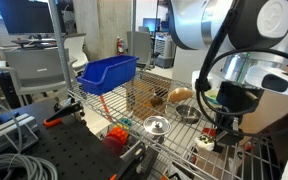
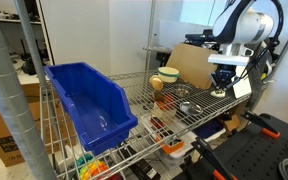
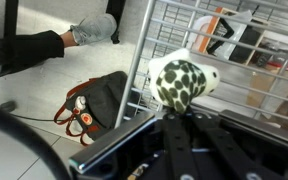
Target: Move the object to the right
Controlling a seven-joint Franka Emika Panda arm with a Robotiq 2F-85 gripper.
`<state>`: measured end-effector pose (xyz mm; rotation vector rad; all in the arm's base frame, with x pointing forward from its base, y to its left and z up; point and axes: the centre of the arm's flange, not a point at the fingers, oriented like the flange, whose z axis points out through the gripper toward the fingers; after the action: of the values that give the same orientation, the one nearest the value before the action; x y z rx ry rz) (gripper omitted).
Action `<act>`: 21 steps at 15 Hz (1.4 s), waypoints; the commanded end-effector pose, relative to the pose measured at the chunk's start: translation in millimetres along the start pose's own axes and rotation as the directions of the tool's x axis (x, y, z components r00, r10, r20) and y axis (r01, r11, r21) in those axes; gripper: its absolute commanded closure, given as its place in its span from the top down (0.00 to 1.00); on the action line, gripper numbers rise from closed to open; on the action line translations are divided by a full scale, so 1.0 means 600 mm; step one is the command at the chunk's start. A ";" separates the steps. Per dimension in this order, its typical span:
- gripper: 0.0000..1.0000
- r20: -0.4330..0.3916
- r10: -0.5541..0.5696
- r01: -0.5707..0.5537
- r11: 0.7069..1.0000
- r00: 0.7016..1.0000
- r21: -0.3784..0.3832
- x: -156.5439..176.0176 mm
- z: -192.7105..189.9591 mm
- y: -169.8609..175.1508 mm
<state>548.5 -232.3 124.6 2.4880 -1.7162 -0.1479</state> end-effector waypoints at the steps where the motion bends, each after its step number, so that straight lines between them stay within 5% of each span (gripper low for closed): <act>1: 0.02 -0.011 0.067 -0.067 0.998 0.998 0.019 0.045 0.008 -0.040; 3: 0.02 -0.023 0.079 -0.079 0.997 0.997 0.009 0.054 0.027 -0.061; 5: 0.33 -0.029 0.093 -0.093 0.996 0.995 -0.010 0.059 0.050 -0.080; 9: 0.61 -0.031 0.107 -0.108 0.993 0.994 -0.040 0.057 0.079 -0.101; 14: 0.97 0.069 0.053 -0.050 0.998 0.996 -0.035 0.011 -0.002 -0.083; 19: 1.00 0.138 -0.090 0.083 0.995 0.986 0.056 -0.081 -0.142 -0.058; 20: 1.00 0.064 -0.034 0.033 0.999 0.997 0.023 -0.029 -0.079 -0.099; 21: 1.00 0.070 -0.045 0.043 0.999 0.997 0.034 -0.040 -0.101 -0.096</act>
<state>602.3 -186.9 176.9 2.5750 -1.7042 -0.2154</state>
